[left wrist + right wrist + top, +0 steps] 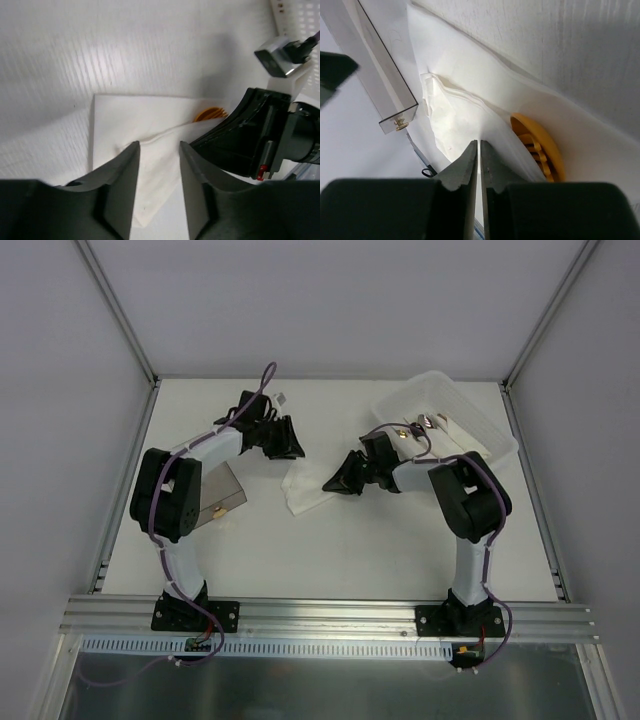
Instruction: Place the utensils on the paper napkin and roll it up
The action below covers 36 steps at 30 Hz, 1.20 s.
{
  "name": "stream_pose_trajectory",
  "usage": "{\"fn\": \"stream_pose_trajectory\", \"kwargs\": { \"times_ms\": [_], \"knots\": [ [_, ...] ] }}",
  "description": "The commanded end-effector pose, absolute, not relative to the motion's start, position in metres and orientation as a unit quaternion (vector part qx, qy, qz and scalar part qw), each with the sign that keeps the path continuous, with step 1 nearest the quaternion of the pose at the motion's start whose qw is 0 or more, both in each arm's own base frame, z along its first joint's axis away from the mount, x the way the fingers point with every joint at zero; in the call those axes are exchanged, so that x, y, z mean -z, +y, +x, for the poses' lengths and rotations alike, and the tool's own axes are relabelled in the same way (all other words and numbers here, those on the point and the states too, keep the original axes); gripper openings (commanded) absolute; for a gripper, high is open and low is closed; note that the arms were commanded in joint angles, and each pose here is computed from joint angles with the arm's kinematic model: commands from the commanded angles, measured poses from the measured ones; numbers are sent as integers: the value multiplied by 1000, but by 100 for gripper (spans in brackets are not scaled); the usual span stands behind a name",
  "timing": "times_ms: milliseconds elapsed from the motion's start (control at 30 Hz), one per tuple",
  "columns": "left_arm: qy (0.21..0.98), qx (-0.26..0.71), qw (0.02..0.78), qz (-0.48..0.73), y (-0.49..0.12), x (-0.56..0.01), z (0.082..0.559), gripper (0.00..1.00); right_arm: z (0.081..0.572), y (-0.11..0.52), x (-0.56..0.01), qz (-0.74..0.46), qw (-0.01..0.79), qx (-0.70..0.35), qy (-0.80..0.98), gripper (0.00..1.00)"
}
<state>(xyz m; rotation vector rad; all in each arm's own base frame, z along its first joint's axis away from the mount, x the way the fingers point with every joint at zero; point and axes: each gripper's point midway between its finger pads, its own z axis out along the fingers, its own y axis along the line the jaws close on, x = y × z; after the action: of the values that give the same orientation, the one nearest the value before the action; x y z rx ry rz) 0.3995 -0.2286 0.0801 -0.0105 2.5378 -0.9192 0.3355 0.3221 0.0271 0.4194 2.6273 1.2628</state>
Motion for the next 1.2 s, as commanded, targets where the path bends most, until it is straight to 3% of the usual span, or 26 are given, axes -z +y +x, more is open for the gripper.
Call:
{"fn": "stream_pose_trajectory", "kwargs": {
  "times_ms": [0,200,500,800,900,1100,1167],
  "knots": [
    [918,294,265,33,-216,-97,423,40,321,306,9,144,72,-364,917,9],
    [931,253,255,59,-208,-65,438,41,320,305,10,143,70,-359,920,9],
    [953,220,202,52,-196,-25,422,40,321,304,13,142,67,-352,923,9],
    [952,259,155,55,-207,-16,395,32,324,305,13,141,66,-350,924,8],
    [942,300,141,53,-220,-25,390,26,323,304,13,141,64,-347,925,8],
    [931,320,170,48,-222,-55,401,2,322,304,13,141,61,-344,926,8],
    [925,325,189,44,-223,-72,405,0,322,303,13,138,60,-342,927,8]
  ]
}}
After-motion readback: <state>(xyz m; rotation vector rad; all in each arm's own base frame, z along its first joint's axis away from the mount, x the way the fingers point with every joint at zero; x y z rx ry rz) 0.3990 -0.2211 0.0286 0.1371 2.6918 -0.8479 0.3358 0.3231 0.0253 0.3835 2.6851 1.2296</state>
